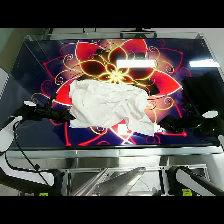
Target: Fold the shirts.
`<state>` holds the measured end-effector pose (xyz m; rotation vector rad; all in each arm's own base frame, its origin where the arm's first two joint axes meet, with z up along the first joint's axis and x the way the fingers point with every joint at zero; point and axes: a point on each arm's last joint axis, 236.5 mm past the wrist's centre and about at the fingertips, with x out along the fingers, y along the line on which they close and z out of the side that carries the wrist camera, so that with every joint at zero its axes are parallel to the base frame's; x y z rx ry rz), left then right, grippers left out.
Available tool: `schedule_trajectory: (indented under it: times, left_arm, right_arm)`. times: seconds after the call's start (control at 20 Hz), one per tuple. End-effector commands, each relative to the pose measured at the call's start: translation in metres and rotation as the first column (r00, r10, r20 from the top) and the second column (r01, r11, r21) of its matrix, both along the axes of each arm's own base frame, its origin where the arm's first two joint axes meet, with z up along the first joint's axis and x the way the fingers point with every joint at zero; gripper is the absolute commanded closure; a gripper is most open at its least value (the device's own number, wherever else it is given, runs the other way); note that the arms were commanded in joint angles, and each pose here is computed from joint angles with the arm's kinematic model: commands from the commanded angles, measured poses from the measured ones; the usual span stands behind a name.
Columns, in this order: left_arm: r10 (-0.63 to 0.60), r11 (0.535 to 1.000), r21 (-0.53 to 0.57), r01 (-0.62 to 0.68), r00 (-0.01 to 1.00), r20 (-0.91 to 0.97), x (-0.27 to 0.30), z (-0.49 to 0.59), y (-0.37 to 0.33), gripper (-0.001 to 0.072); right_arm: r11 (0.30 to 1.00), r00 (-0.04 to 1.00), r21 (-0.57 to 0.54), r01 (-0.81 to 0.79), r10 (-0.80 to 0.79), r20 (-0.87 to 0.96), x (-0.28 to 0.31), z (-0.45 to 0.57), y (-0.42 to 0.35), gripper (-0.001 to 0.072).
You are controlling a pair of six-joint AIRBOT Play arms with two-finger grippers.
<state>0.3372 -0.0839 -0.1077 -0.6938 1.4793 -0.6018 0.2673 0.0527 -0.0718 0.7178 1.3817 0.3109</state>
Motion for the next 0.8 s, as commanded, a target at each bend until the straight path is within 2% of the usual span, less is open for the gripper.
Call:
schedule_trajectory:
  times: [0.0,0.1,0.35,0.45,0.5,0.55,0.75]
  left_arm:
    - [-0.051,0.998,-0.041,0.052,0.998,0.025,0.004,0.019,-0.009,0.0634]
    - [-0.067,0.996,-0.055,0.069,0.997,0.024,0.003,0.024,-0.01,0.068]
    - [-0.071,0.996,-0.06,0.072,0.997,0.023,0.002,0.025,-0.011,0.068]
    - [-0.081,0.994,-0.074,0.082,0.997,0.015,-0.001,0.028,-0.013,0.0679]
    - [-0.09,0.992,-0.084,0.09,0.996,0.009,-0.004,0.03,-0.014,0.068]
    - [-0.1,0.99,-0.095,0.1,0.995,0.004,-0.007,0.034,-0.015,0.068]
    - [-0.085,0.989,-0.117,0.088,0.996,0.03,-0.011,0.072,-0.011,0.068]
  right_arm:
    - [0.999,1.0,-0.029,-0.017,0.017,0.0,-0.004,-0.015,0.008,0.0253]
    - [0.999,0.999,-0.035,-0.029,0.028,-0.021,-0.008,-0.025,0.013,0.0253]
    - [0.995,0.993,-0.032,-0.092,0.089,-0.082,-0.012,-0.056,0.04,0.0253]
    - [0.993,0.989,0.014,-0.121,0.122,-0.083,-0.014,-0.059,0.061,0.026]
    - [0.99,0.988,0.044,-0.131,0.134,-0.071,-0.013,-0.056,0.07,0.0441]
    - [0.987,0.988,0.069,-0.143,0.147,-0.049,-0.011,-0.051,0.077,0.0699]
    - [0.964,0.974,0.149,-0.218,0.205,0.102,0.019,0.016,0.089,0.0692]
